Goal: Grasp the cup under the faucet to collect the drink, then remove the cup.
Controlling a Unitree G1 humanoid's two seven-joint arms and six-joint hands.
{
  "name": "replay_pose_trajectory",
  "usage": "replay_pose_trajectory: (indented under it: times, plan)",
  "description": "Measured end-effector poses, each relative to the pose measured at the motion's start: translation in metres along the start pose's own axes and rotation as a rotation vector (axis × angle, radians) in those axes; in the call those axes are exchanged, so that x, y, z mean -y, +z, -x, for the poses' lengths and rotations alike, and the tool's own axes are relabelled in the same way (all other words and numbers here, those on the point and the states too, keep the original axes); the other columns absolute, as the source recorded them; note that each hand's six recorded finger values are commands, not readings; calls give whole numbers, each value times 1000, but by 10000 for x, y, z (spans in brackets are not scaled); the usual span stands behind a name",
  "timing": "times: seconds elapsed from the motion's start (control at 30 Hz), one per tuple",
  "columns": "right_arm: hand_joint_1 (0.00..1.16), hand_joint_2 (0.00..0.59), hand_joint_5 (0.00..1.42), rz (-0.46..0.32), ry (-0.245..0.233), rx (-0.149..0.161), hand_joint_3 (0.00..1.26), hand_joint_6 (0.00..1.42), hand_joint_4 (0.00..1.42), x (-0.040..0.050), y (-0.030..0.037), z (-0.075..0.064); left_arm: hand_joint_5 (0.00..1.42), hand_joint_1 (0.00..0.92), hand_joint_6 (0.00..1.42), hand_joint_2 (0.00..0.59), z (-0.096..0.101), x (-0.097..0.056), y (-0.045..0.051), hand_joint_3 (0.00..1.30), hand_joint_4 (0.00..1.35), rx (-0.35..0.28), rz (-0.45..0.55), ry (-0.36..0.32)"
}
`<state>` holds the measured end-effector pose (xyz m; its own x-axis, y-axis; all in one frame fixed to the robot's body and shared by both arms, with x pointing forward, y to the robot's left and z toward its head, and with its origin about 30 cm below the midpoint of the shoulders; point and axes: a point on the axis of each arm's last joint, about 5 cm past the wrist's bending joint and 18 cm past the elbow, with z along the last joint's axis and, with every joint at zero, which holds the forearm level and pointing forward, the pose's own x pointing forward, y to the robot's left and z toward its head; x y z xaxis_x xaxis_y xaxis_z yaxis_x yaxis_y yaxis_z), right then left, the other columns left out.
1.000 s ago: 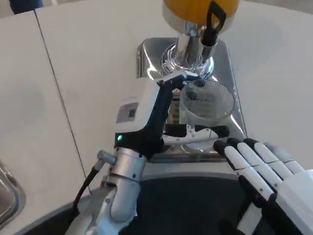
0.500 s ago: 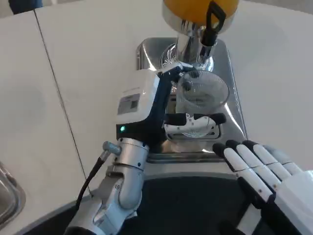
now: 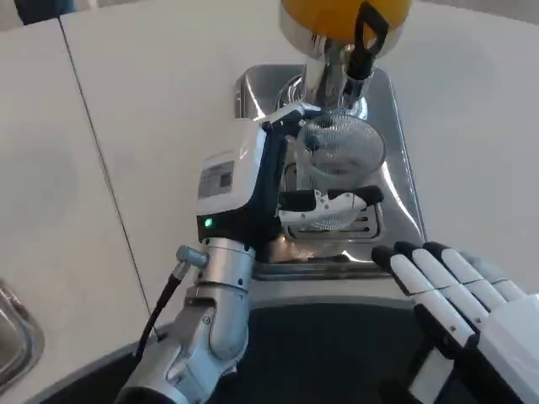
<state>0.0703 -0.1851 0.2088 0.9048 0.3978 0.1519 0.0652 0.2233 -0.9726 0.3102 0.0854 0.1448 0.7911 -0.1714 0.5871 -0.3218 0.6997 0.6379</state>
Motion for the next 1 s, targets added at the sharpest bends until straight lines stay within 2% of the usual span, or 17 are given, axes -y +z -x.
replay_pose_trajectory:
  times: [0.07,0.13,0.23,0.33,0.43,0.7,0.83,1.0]
  plan:
    - [273,500,0,-1,0,-7,0,47,0,6,-3,-4,1074,500,1280,0,-8,-5,-9,707,736,-11,9,3]
    - [273,500,0,-1,0,-10,0,47,0,14,-2,-6,982,396,1218,13,-18,-12,-19,548,596,-18,15,6]
    - [273,500,0,-4,4,-16,0,47,0,16,-4,-6,868,333,1083,22,-26,-37,-50,401,400,-25,12,6]
    - [273,500,0,-5,5,-20,0,47,0,17,-6,-7,826,322,1025,21,-17,-41,-68,356,352,-28,10,-4]
    - [273,499,0,-6,4,-21,0,47,0,17,-6,-8,727,296,882,18,-19,-59,-79,285,252,-30,24,-12]
    - [273,495,0,-15,4,-10,0,47,0,10,4,-17,541,203,614,6,-24,-129,-122,198,119,-7,22,-18]
    - [271,490,0,-18,3,-5,0,47,0,7,9,-22,512,175,569,0,11,-229,-173,178,102,16,47,-26]
    - [269,486,0,-21,2,-1,0,48,0,4,13,-26,504,170,566,0,69,-423,-311,159,102,9,37,-18]
